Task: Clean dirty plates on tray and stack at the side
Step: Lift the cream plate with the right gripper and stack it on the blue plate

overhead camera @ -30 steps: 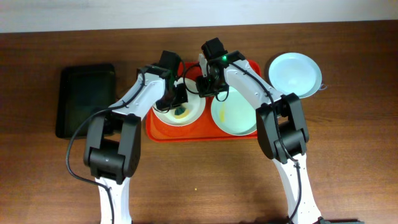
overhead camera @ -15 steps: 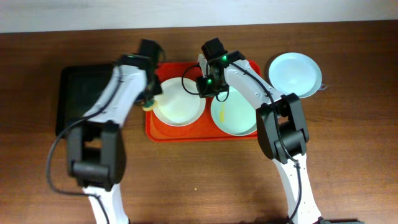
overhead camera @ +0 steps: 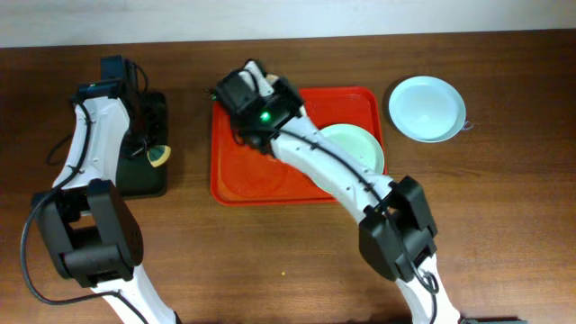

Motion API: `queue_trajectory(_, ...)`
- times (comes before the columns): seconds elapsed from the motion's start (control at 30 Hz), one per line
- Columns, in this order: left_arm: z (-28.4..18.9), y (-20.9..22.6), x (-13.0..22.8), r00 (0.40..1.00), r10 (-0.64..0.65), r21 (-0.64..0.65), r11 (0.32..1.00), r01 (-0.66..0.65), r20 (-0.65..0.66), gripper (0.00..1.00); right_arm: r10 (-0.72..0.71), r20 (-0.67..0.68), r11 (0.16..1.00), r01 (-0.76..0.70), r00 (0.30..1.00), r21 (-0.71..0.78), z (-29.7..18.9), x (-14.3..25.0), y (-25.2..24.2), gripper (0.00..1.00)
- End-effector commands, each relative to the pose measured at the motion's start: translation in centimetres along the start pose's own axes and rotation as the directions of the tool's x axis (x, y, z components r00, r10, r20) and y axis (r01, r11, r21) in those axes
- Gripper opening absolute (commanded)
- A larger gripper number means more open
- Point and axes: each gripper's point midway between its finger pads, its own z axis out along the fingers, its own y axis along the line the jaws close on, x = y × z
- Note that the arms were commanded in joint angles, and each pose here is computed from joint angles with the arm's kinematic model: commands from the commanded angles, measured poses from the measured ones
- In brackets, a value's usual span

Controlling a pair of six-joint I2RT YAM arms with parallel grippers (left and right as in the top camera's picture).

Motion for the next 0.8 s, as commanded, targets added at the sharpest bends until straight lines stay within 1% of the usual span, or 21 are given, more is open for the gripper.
queue_trajectory(0.0,0.2,0.4,0.2,1.0,-0.01,-0.011,1.0,0.01,0.011,0.0,-0.096,0.003,0.953,0.091,0.995,0.29,-3.9,-1.9,-5.2,0.04)
queue_trajectory(0.1,0.7,0.4,0.2,1.0,-0.01,-0.01,1.0,0.01,0.013,0.0,-0.197,-0.002,0.933,0.188,0.98,0.306,-5.1,-2.7,-4.7,0.04)
queue_trajectory(0.2,0.7,0.4,0.2,1.0,-0.01,-0.01,1.0,0.01,0.013,0.0,-0.242,-0.064,0.89,0.248,0.968,0.381,-5.9,-2.5,-6.1,0.04)
queue_trajectory(0.3,0.7,0.4,0.2,1.0,-0.01,-0.01,1.0,0.01,0.013,0.0,-0.214,-0.055,0.892,0.217,0.975,0.397,-6.0,-2.7,-6.4,0.04)
queue_trajectory(0.5,0.7,0.4,0.2,1.0,-0.01,-0.01,1.0,0.01,0.013,0.0,-0.216,-0.038,0.901,0.215,0.976,0.376,-5.8,-2.9,-6.0,0.04)
queue_trajectory(0.67,0.7,0.4,0.2,1.0,-0.01,-0.01,1.0,0.01,0.013,0.0,-0.186,-0.012,0.917,0.178,0.983,0.357,-5.6,-3.0,-5.7,0.04)
queue_trajectory(0.7,0.7,0.4,0.2,1.0,-0.01,-0.01,1.0,0.01,0.013,0.0,-0.167,-0.005,0.921,0.158,0.986,0.357,-5.6,-3.0,-5.7,0.04)
queue_trajectory(0.73,0.7,0.4,0.2,1.0,-0.01,-0.01,1.0,0.01,0.013,0.0,-0.116,0.01,0.929,0.105,0.993,0.354,-5.3,-2.9,-5.8,0.04)
queue_trajectory(0.77,0.7,0.4,0.2,1.0,-0.01,-0.01,1.0,0.01,0.013,0.0,-0.064,0.037,0.953,0.05,0.997,0.3,-4.3,-2.7,-5.2,0.04)
